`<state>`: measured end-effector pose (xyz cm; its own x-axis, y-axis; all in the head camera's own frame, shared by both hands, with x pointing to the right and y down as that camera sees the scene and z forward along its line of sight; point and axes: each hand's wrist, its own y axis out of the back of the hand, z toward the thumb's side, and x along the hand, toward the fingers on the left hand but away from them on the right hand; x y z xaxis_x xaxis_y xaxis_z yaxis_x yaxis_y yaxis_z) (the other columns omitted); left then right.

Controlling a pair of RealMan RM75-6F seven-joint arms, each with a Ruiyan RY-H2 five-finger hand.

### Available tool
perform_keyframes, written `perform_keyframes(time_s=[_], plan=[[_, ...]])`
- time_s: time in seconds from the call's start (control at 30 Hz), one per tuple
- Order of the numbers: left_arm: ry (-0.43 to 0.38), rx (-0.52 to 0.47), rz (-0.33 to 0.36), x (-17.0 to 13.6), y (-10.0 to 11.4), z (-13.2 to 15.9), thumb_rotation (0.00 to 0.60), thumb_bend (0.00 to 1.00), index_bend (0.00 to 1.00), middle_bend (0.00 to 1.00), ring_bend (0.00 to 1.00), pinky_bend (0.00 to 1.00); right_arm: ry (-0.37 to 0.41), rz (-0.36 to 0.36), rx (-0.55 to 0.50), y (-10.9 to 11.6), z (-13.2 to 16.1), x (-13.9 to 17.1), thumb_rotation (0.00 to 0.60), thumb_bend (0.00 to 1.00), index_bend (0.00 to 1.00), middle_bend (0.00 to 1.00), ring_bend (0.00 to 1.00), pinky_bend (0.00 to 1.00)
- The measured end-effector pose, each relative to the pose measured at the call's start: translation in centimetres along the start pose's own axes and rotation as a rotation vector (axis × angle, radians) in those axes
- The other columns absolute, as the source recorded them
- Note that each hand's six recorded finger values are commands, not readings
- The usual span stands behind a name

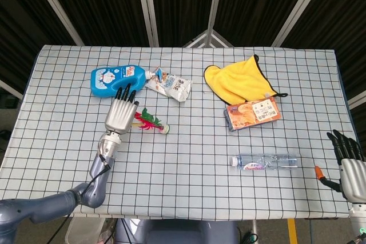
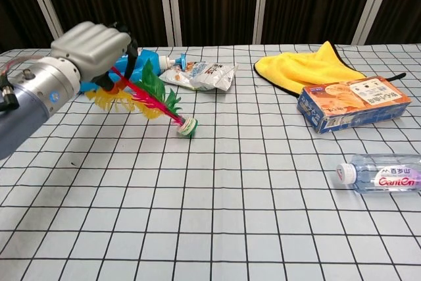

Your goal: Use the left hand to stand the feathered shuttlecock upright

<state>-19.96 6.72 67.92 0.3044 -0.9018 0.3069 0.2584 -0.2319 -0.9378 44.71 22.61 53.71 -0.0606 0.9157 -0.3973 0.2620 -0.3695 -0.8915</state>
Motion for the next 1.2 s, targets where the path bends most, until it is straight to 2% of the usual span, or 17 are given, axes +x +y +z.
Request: perform_keyframes(time_s=[0.17,0.4,0.6,0.93,1.2], plan=[[-0.070,0.091,0.109,0.2,4.4,0.1,0.600,0.67,0.61,0.19,0.06,0.14,-0.003,-0.001,0.002,0.0,-0.1,0.0,0.600,0.39,0.00,0.00,0.00,0.00],[-0.127,0.143,0.187,-0.5,8.0,0.3,0.600,0.67,0.61,0.19,0.06,0.14,-0.002,0.001,0.006,0.0,-0.1,0.0,0.600,0.39,0.00,0.00,0.00,0.00],[-0.146,0.162,0.189,-2.0,8.2,-0.8,0.600,0.67,0.61,0.19,0.06,0.14,-0.002,0.001,0.012,0.0,-0.1,0.1,0.600,0.39,0.00,0.00,0.00,0.00],[-0.148,0.151,0.154,-5.5,6.6,-3.2,0.600,0.67,0.61,0.19,0.06,0.14,0.003,0.000,0.015,0.0,0.2,0.1,0.600,0.39,0.00,0.00,0.00,0.00],[-0.119,0.098,0.189,-6.2,7.7,-4.8,0.600,0.66,0.61,0.18,0.06,0.14,0.007,0.017,0.037,-0.4,0.3,0.2,0.600,0.39,0.00,0.00,0.00,0.00]])
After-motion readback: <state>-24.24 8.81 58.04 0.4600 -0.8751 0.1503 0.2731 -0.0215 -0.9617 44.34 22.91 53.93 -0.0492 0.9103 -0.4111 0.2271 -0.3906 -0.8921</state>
